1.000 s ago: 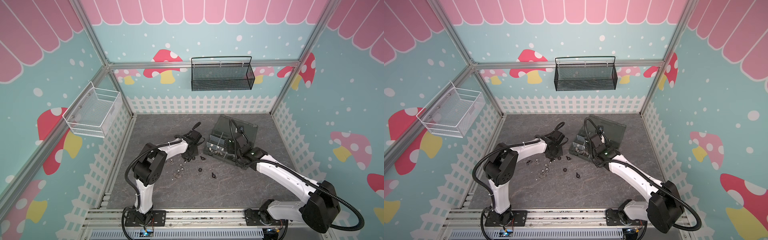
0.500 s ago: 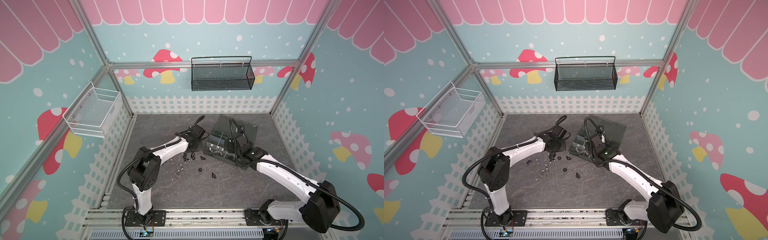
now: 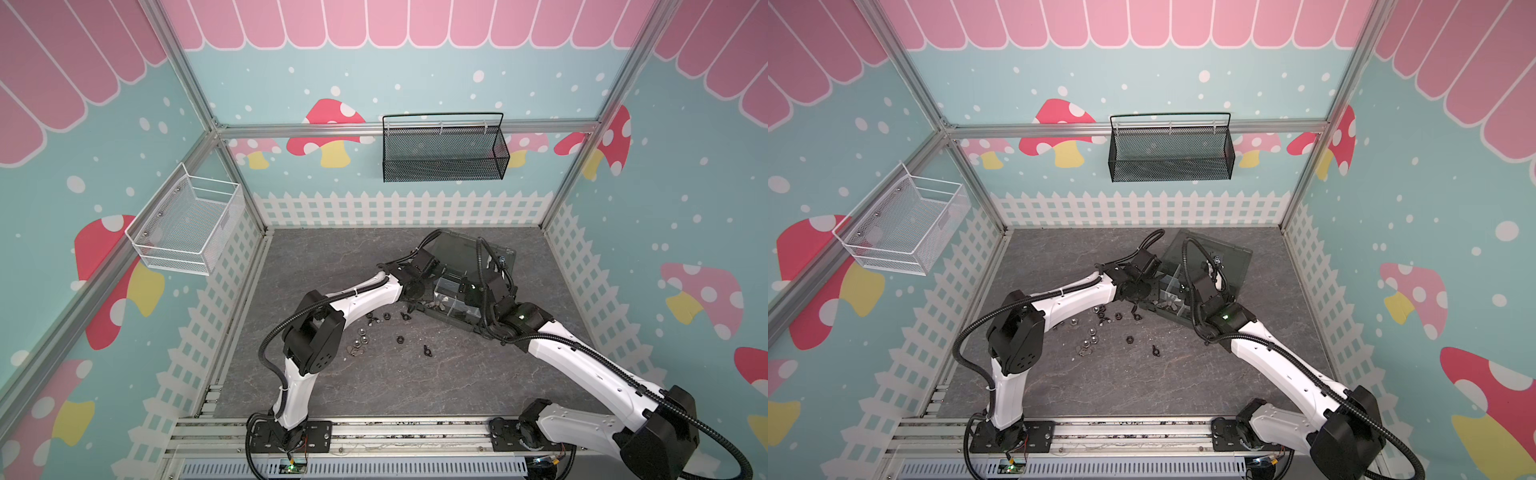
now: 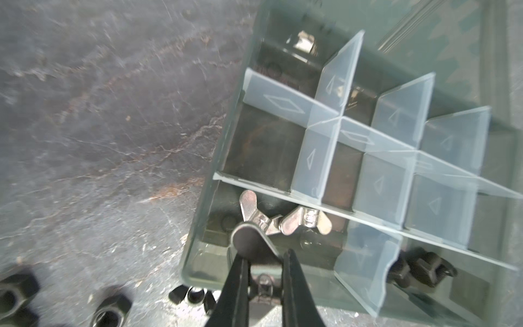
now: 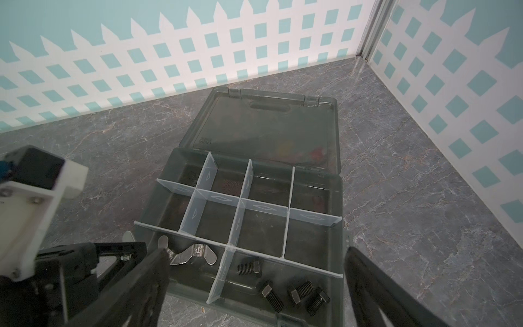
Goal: Sort the screws and nuts into containers
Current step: Place the nut into the container.
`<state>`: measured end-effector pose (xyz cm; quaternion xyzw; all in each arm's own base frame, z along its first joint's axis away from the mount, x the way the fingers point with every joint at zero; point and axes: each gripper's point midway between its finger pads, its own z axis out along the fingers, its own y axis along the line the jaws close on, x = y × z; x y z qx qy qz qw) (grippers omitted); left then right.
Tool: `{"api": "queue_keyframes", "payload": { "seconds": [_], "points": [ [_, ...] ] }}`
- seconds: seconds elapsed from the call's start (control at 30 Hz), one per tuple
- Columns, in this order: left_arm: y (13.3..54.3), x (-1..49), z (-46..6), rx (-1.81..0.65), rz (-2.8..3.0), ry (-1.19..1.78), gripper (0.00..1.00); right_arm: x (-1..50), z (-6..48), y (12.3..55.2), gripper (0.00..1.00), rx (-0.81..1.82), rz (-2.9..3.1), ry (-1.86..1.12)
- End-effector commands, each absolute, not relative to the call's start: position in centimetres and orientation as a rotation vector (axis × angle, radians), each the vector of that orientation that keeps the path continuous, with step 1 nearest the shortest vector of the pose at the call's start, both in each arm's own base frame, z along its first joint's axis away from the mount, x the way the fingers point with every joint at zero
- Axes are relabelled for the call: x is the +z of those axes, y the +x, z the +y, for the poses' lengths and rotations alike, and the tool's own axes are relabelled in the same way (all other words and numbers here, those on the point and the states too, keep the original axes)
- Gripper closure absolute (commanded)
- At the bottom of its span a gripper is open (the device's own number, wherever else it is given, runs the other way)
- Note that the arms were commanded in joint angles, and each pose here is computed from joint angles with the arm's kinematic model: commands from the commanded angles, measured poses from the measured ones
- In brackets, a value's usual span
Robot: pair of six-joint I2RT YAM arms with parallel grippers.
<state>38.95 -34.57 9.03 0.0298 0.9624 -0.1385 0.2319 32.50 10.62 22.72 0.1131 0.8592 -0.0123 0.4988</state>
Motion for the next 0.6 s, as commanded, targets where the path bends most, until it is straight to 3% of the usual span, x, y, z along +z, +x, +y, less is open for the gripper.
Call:
{"api": "queue_keyframes", "payload": {
  "seconds": [0.0, 0.13, 0.4, 0.57],
  "points": [
    [39.4, 9.4, -35.4, -0.400, 2.638, 0.095, 0.88, 22.5, 9.6, 32.0, 0.03, -0.050, 2.063, 0.322],
    [39.5, 8.6, -35.6, -0.399, 2.653, 0.075, 0.84, 22.6, 9.5, 31.9, 0.03, -0.046, 2.059, 0.324],
    [39.4, 8.4, -35.9, -0.421, 2.665, 0.061, 0.61, 22.4, 9.6, 31.8, 0.03, -0.039, 2.067, 0.317],
    [39.1, 9.5, -35.4, -0.420, 2.645, 0.053, 0.61, 22.4, 9.6, 31.8, 0.03, -0.036, 2.067, 0.317]
  ]
}}
